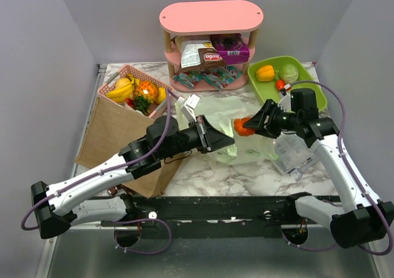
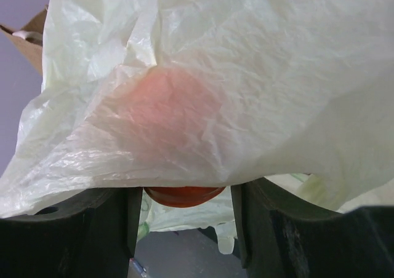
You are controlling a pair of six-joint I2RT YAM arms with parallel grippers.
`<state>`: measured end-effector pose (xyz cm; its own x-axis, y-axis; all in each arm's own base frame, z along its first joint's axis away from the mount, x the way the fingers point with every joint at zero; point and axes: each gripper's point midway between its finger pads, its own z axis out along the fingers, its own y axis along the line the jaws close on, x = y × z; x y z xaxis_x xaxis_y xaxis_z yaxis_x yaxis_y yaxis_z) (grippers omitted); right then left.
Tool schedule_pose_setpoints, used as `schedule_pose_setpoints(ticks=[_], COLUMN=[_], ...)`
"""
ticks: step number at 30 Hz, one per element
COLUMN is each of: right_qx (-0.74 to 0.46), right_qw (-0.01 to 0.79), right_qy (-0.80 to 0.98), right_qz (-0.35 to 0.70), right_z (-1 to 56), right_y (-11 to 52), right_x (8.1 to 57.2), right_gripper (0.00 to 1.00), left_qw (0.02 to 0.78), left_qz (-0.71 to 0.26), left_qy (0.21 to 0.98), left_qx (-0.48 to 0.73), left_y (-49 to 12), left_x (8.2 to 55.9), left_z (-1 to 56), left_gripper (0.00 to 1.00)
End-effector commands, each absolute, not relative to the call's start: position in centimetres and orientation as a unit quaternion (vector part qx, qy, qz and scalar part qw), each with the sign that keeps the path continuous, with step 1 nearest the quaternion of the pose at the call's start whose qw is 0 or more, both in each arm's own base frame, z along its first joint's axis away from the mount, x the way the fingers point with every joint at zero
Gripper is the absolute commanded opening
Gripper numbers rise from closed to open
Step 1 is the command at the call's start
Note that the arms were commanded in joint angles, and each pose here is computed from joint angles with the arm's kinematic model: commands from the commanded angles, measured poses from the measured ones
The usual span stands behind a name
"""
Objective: Place the food into the grocery bag and tie it
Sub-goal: Place the fake vegetable into the grocery bag.
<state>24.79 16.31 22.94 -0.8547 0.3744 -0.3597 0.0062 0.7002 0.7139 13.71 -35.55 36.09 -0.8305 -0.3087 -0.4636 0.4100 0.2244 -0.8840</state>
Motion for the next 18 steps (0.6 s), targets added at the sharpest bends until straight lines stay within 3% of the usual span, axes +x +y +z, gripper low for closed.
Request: schedule_pose_setpoints(ticks=[1, 14, 18], right_qx=[0.106, 0.068, 0.071], right_qw=[0.282, 0.276, 0.278], right_qy=[0.875, 0.891, 0.891], right_qz=[0.38, 0.355, 0.35], right_z=[23.8, 22.4, 22.2], right_y=[17.1, 20.3, 20.2], right_x=[27.5, 29.1, 29.4], right_gripper=[0.52, 0.54, 0.61], left_qw=[0.299, 0.319, 0.319], left_qz=[-0.621, -0.622, -0.62], left_qy=[0.725, 0.715, 0.717], left_qx=[0.024, 0.007, 0.002], left_y=[-34.6, -33.1, -32.9], left_x=[13.9, 14.5, 14.7], left_z=[35.3, 34.9, 34.5], left_gripper=[0.0, 0.0, 0.0])
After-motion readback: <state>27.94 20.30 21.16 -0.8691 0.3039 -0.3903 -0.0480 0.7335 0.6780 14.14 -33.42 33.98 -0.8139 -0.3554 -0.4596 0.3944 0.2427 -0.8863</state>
